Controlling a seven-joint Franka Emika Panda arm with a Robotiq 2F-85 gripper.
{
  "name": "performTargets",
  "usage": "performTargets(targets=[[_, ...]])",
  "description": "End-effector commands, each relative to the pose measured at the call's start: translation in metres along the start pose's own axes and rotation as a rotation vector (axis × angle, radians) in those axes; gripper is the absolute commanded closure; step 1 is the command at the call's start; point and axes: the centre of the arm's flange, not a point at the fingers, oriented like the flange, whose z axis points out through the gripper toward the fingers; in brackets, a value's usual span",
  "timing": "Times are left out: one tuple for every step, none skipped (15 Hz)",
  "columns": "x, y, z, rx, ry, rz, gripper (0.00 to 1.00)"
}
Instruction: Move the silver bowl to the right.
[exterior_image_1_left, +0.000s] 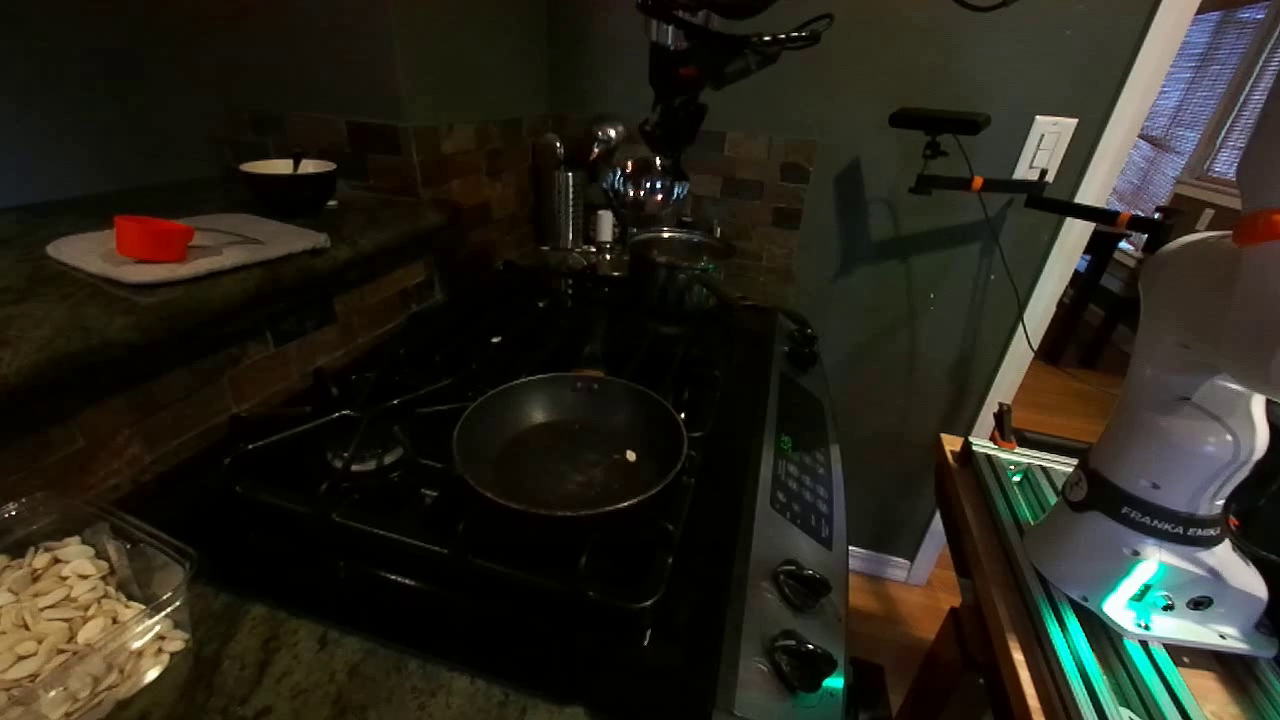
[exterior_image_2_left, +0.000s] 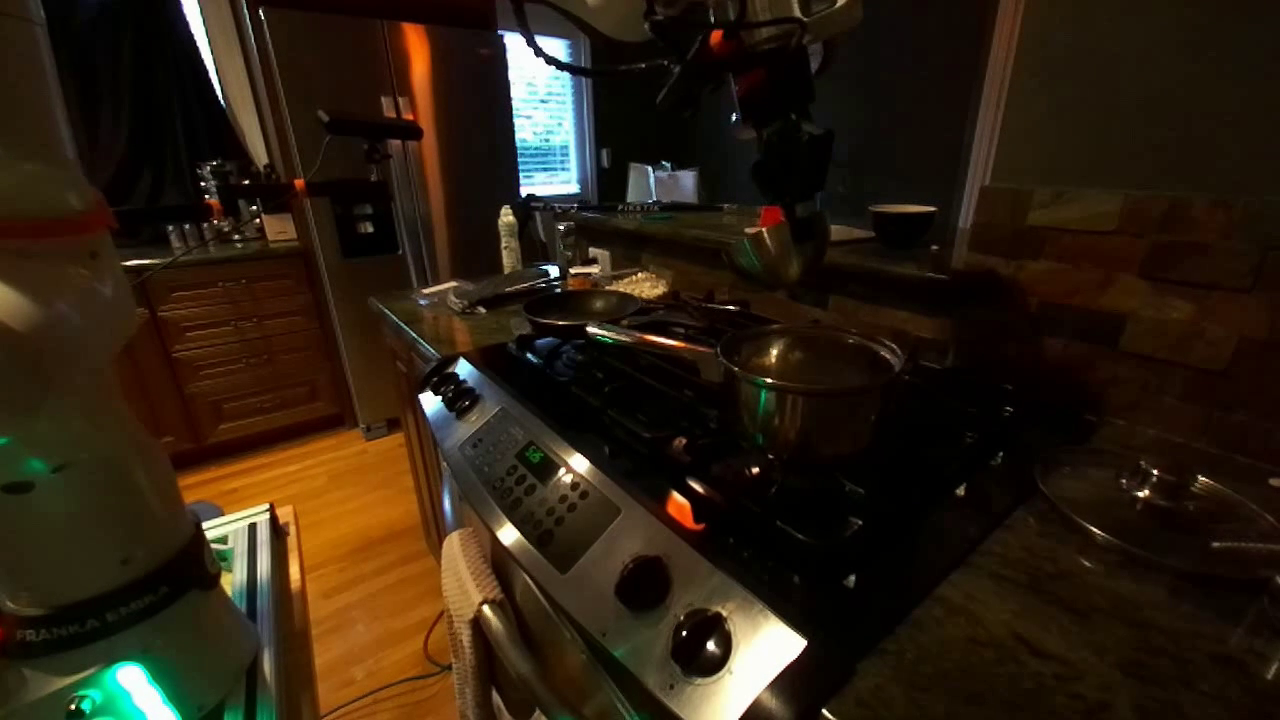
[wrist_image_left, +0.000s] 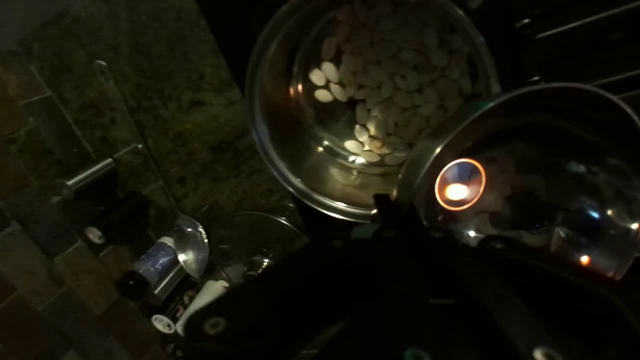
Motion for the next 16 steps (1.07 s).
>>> performTargets(targets=[[-0.008, 0.035, 0.001, 0.004, -0.046, 0.083, 0.99], [-0.005, 0.048, 0.004, 0.041, -0.075, 0.132, 0.99], [-0.001, 0.062, 0.009, 0.059, -0.108, 0.182, 0.99], [0.001, 0.076, 0.014, 0.101, -0.14, 0.203, 0.99], [0.002, 0.088, 0.016, 0.151, -0.167, 0.221, 0.99], [0.003, 0.099, 0.02, 0.197, -0.186, 0.254, 0.99], [-0.008, 0.083, 0.018, 0.126, -0.143, 0.214, 0.99], [-0.008, 0.092, 0.02, 0.135, -0.147, 0.224, 0.96], [-0.008, 0.094, 0.021, 0.132, -0.148, 0.226, 0.96], [-0.008, 0.092, 0.021, 0.132, -0.148, 0.223, 0.96], [-0.008, 0.089, 0.02, 0.133, -0.147, 0.218, 0.96], [-0.007, 0.086, 0.019, 0.134, -0.146, 0.213, 0.96], [-0.001, 0.083, 0.019, 0.147, -0.16, 0.238, 0.99], [0.014, 0.088, 0.015, 0.195, -0.215, 0.286, 0.99], [0.024, 0.095, 0.011, 0.218, -0.264, 0.323, 0.99], [0.033, 0.103, 0.009, 0.253, -0.288, 0.351, 0.99]])
